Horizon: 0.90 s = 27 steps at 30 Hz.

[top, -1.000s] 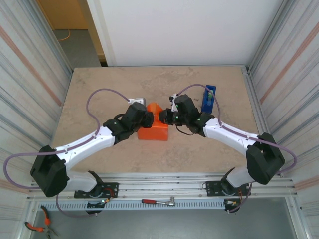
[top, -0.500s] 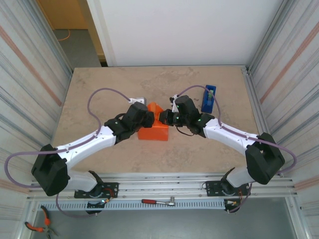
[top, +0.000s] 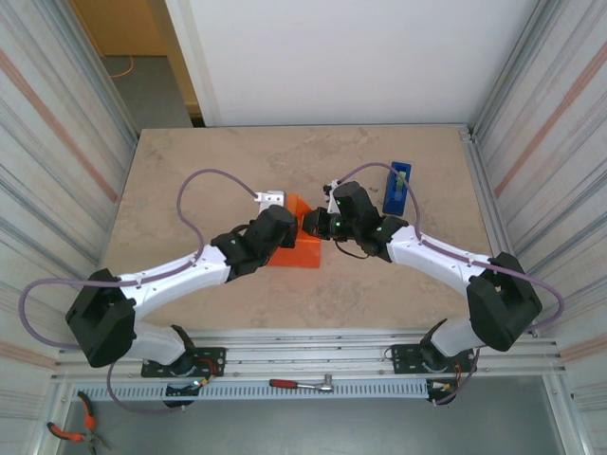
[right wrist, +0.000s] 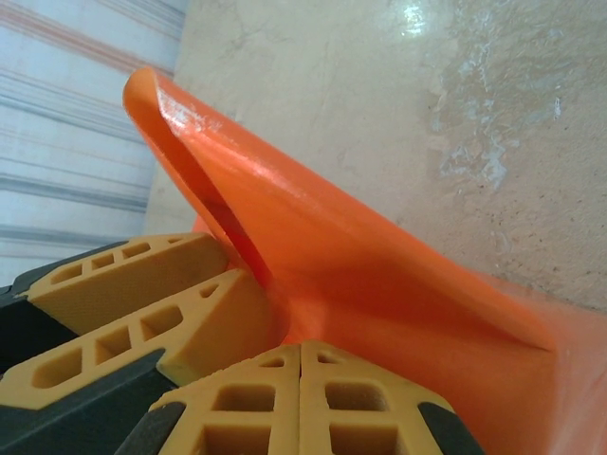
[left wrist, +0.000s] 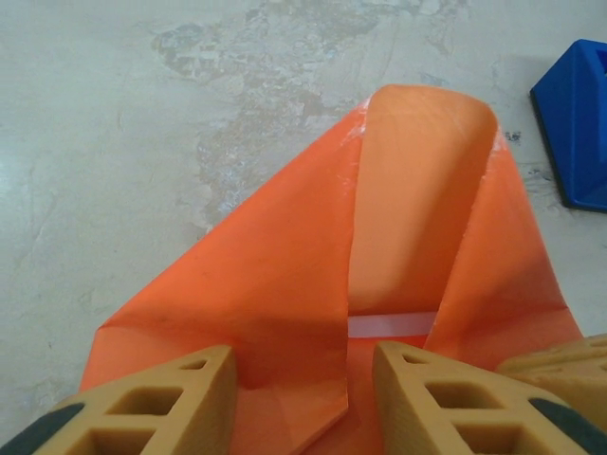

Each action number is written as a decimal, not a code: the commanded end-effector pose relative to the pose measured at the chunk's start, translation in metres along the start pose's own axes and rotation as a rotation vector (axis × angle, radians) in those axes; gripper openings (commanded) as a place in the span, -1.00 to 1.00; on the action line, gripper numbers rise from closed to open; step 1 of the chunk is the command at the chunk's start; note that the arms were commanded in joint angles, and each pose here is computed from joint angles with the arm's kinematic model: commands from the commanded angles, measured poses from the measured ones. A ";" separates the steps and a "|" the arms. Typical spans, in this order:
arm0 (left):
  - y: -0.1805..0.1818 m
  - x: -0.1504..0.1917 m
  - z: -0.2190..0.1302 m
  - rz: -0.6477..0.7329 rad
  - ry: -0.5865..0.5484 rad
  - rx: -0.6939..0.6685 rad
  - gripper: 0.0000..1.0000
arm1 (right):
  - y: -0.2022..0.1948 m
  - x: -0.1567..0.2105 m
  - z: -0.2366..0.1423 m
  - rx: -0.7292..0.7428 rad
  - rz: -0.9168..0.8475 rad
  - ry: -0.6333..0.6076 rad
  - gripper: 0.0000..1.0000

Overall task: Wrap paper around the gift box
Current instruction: Fold the seventh fold of the wrapping paper on the gift box.

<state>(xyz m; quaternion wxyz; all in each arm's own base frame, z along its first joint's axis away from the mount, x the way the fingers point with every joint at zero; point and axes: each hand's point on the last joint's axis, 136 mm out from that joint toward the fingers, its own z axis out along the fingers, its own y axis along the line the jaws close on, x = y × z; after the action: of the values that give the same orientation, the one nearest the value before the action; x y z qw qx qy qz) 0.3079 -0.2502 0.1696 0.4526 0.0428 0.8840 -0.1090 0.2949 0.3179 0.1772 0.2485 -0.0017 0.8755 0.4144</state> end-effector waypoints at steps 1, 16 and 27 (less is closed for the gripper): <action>0.002 0.072 0.012 0.115 0.199 -0.017 -0.15 | -0.003 0.016 -0.001 -0.007 0.035 0.057 -1.00; 0.009 0.095 0.014 0.160 0.232 -0.083 -0.17 | 0.001 -0.019 -0.027 -0.022 0.012 -0.001 -1.00; -0.009 0.072 0.000 0.080 0.220 -0.011 -0.15 | 0.002 0.000 -0.012 -0.063 -0.008 0.072 -1.00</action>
<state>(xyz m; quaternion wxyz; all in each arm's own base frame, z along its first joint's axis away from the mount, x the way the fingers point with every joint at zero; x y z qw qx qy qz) 0.3069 -0.2513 0.1674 0.4772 0.0392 0.8757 -0.0625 0.2950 0.3016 0.1838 0.2210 0.0031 0.8746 0.4316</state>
